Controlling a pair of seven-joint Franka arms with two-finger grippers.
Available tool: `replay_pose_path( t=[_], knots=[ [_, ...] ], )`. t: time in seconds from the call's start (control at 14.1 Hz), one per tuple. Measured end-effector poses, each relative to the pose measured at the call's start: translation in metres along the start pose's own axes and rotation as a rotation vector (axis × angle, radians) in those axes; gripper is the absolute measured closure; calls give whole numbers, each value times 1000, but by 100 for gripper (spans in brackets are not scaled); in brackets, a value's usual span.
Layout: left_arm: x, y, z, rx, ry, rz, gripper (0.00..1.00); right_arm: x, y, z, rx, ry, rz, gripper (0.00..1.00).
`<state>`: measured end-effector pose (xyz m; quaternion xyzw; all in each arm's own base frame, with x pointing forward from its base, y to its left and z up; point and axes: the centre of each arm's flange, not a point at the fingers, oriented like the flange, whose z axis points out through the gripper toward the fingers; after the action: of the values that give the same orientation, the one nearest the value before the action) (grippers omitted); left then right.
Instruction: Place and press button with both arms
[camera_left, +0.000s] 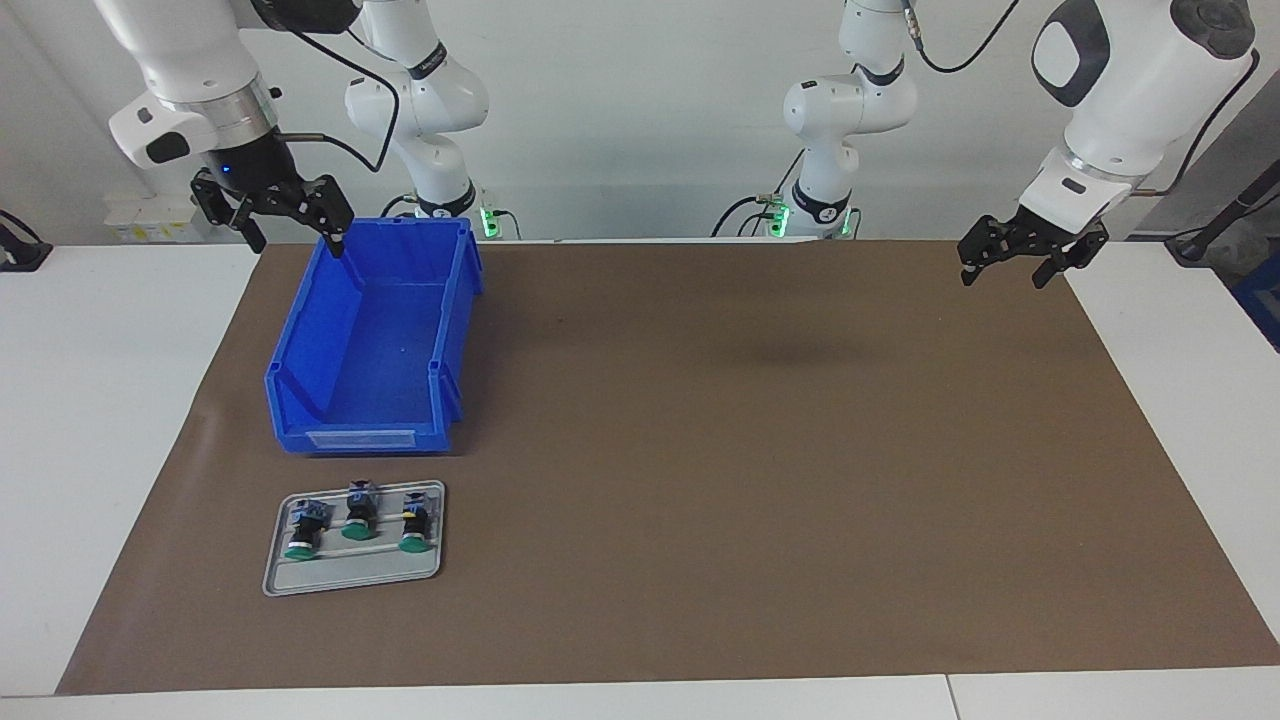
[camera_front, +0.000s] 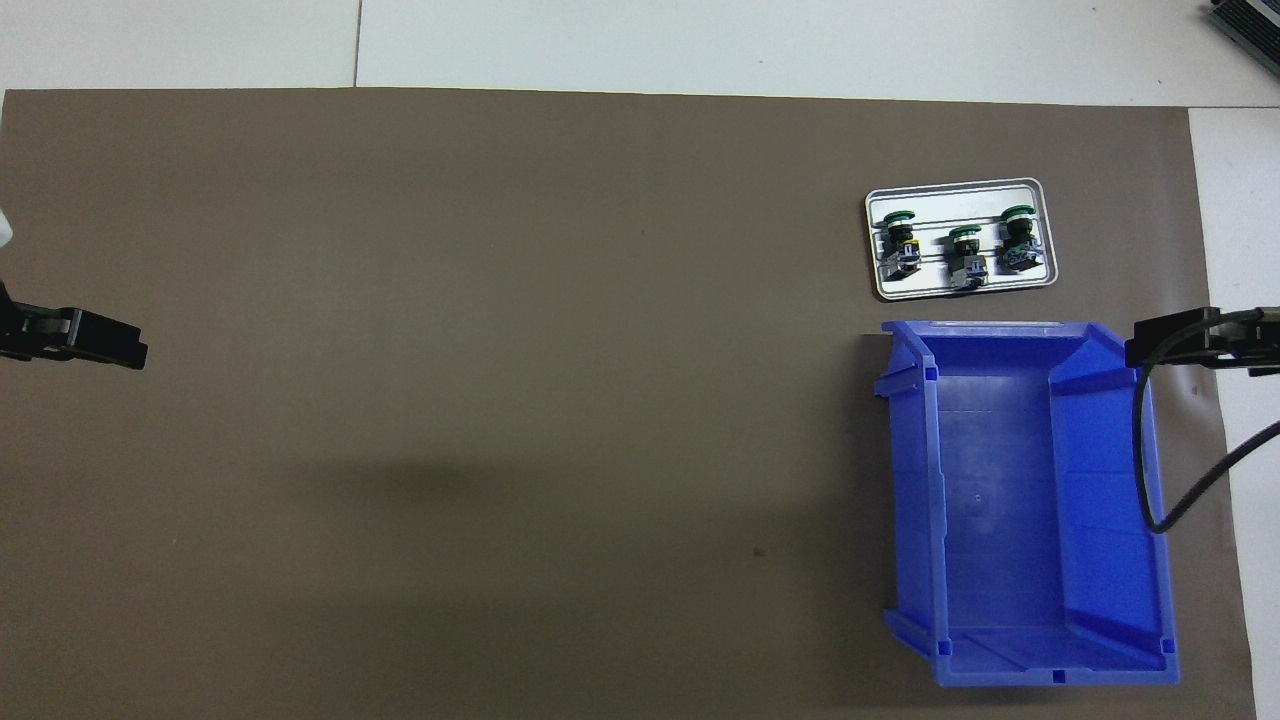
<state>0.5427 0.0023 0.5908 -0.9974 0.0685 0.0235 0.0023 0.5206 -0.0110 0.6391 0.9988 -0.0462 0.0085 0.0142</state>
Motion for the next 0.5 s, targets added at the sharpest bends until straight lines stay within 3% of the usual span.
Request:
replay_pose_path(
  t=[0.5],
  knots=[
    [0, 0, 0, 0, 0, 0, 0, 2, 0, 0, 2, 19, 0, 0]
  ],
)
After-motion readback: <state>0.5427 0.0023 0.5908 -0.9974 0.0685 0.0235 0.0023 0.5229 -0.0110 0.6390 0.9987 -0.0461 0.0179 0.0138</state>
